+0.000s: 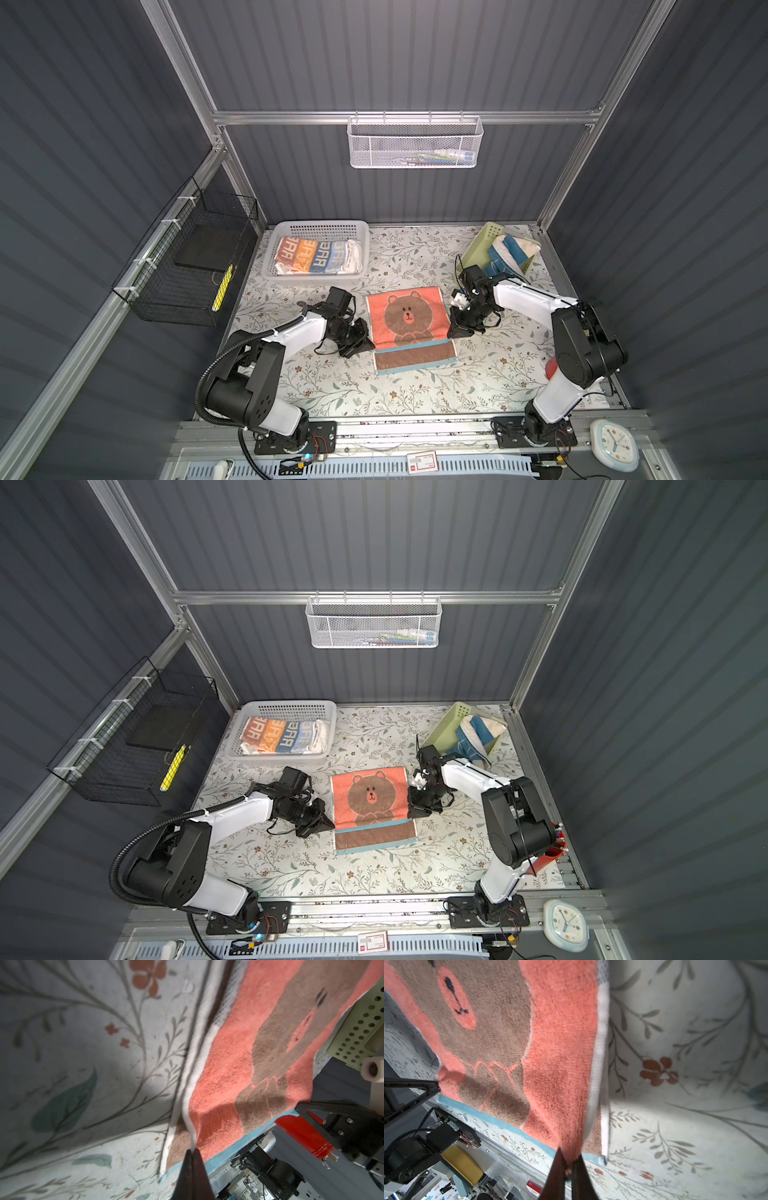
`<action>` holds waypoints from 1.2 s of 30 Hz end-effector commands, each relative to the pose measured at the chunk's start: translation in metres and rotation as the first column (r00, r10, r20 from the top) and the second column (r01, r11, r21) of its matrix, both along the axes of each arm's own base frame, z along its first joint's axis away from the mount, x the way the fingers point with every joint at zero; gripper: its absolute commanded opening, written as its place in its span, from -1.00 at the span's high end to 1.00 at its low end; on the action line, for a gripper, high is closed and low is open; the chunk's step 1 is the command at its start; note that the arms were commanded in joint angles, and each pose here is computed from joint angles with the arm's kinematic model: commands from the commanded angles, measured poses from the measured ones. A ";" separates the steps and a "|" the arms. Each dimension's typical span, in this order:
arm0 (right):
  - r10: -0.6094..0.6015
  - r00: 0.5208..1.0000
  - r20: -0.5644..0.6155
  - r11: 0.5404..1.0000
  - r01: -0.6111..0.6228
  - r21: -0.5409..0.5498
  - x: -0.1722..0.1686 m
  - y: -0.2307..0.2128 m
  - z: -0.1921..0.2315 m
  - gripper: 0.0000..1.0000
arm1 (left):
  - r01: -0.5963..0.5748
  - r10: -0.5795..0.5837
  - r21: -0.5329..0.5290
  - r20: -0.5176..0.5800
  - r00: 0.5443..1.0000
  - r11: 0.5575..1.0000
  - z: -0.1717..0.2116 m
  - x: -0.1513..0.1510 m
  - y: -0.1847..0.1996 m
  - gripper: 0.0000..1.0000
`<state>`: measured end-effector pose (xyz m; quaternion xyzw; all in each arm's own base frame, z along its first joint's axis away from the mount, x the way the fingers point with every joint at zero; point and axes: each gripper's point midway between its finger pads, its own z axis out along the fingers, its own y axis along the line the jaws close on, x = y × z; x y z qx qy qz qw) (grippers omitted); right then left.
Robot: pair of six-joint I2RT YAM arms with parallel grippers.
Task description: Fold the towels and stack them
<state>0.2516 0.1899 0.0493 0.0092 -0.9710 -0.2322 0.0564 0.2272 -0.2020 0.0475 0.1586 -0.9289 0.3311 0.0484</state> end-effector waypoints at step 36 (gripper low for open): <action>0.013 0.999 -0.037 0.993 -0.017 -0.120 -0.067 -0.032 -0.002 0.01 | 0.133 -0.129 0.162 -0.037 0.991 0.978 0.001 -0.049 0.011 0.09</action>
